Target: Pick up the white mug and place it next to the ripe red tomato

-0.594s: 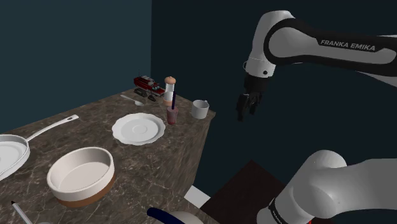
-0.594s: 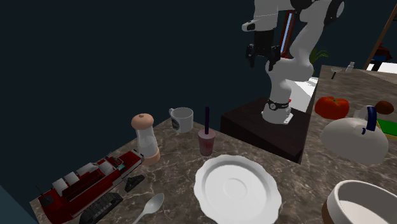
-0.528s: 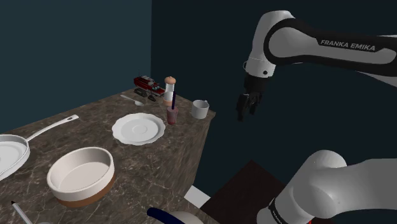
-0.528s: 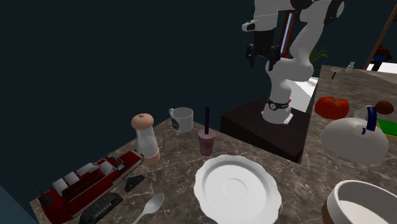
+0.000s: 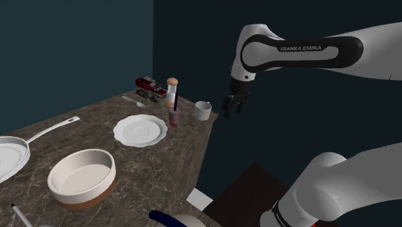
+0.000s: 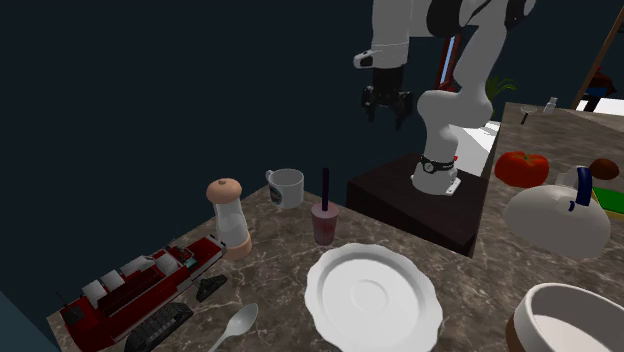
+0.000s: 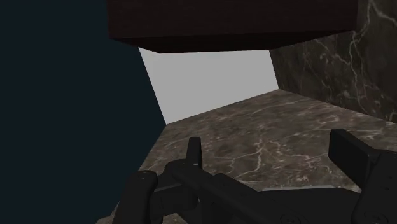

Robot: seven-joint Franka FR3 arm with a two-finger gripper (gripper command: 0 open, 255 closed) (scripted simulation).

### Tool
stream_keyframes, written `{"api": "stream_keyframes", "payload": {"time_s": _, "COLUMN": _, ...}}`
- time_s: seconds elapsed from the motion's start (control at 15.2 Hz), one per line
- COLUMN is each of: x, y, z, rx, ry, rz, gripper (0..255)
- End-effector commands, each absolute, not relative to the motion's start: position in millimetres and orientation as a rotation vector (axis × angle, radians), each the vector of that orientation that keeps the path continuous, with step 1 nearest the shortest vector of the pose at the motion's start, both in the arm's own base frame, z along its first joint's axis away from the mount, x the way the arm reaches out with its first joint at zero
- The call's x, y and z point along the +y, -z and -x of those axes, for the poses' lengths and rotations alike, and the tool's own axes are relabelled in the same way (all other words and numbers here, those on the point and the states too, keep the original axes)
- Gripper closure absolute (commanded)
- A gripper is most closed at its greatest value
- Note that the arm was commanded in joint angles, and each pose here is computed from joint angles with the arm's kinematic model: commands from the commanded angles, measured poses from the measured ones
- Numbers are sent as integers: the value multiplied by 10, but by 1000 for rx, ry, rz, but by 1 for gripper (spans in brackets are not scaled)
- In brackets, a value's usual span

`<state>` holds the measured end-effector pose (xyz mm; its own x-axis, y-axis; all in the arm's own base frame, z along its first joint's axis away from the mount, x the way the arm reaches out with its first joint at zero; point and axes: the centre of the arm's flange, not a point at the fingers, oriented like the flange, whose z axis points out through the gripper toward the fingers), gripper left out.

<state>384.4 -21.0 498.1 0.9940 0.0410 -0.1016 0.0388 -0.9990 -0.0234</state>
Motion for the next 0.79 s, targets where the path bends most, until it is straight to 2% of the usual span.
{"api": "stream_keyframes", "payload": {"time_s": 0.0, "x": -260, "y": -4864, "z": -4048, "rx": -70, "ry": -146, "rz": 3123, "gripper": 0}}
{"api": "stream_keyframes", "payload": {"time_s": 0.73, "x": -555, "y": -4255, "z": -5255, "rx": -106, "ry": -85, "rz": 3157, "gripper": 0}}
